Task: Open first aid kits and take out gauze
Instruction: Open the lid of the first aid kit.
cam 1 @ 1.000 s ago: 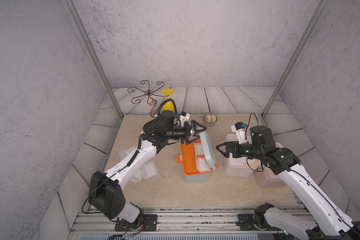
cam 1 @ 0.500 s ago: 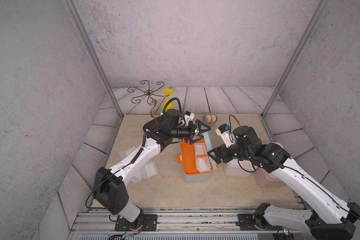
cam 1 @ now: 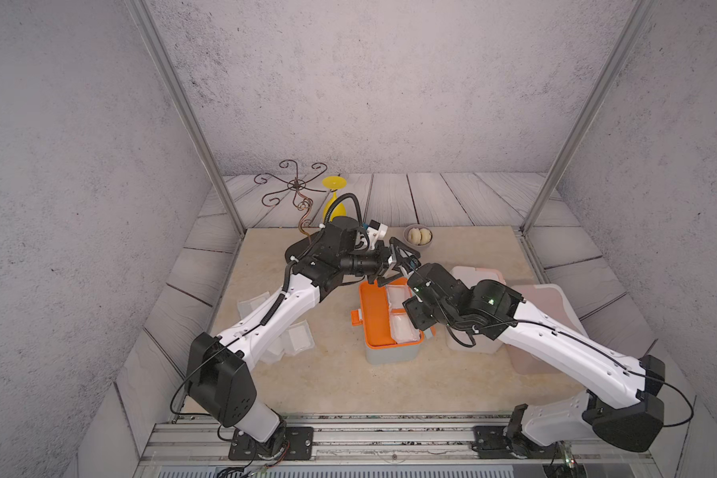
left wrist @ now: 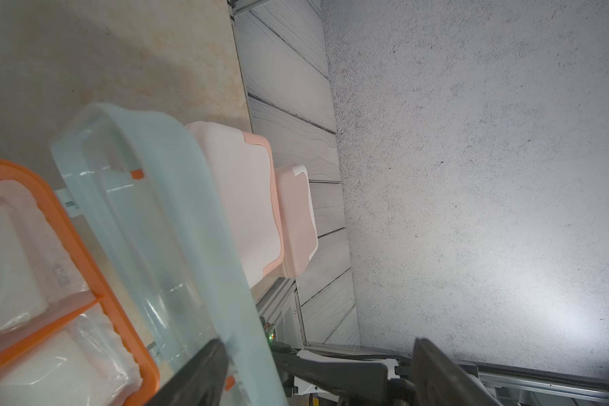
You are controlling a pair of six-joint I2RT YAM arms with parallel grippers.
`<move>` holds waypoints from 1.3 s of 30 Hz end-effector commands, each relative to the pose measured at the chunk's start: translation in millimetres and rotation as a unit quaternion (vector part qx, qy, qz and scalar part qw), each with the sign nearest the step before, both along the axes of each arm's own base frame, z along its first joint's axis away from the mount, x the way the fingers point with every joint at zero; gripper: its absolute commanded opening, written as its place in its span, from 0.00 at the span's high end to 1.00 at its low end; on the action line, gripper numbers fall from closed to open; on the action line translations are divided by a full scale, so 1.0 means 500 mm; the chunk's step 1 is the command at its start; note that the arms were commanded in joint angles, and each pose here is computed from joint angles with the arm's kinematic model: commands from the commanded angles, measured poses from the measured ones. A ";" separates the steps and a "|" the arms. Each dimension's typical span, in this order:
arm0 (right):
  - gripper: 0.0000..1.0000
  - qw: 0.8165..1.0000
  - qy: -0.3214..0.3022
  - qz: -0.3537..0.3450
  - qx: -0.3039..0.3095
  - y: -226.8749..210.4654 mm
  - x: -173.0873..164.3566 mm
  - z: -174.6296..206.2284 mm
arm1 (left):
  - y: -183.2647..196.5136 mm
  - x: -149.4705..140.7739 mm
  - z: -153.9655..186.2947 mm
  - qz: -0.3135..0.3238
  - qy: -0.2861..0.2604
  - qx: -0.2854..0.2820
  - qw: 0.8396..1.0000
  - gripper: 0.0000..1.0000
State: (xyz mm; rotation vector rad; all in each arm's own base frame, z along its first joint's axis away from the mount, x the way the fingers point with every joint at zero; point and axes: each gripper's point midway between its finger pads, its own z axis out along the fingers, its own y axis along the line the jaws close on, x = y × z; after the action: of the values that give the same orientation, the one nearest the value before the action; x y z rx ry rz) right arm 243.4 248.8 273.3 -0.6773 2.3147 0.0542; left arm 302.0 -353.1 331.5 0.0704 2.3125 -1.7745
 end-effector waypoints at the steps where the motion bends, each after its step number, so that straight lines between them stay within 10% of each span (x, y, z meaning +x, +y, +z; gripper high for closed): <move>1: 0.44 0.998 -0.030 -0.054 -0.023 -0.041 0.018 0.020 | 0.006 -0.009 -0.012 0.002 -0.007 0.006 1.000 0.15; 12: 0.59 0.995 -0.025 -0.099 0.018 -0.080 0.017 0.026 | 0.077 -0.033 -0.096 0.048 0.000 0.079 0.996 0.15; 26: 0.53 0.975 0.068 -0.112 0.179 -0.111 0.010 -0.014 | 0.182 -0.112 -0.241 0.033 -0.011 0.324 0.945 0.19; 39: 0.51 0.962 0.084 -0.126 0.228 -0.142 0.005 -0.013 | 0.136 -0.132 -0.278 -0.017 -0.020 0.394 0.919 0.31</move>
State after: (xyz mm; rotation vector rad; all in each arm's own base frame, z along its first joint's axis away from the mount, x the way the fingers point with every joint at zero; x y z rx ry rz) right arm 250.3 178.3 258.7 -0.1562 2.4278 0.4782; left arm 239.0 -286.4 196.6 0.2274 2.8098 -0.7993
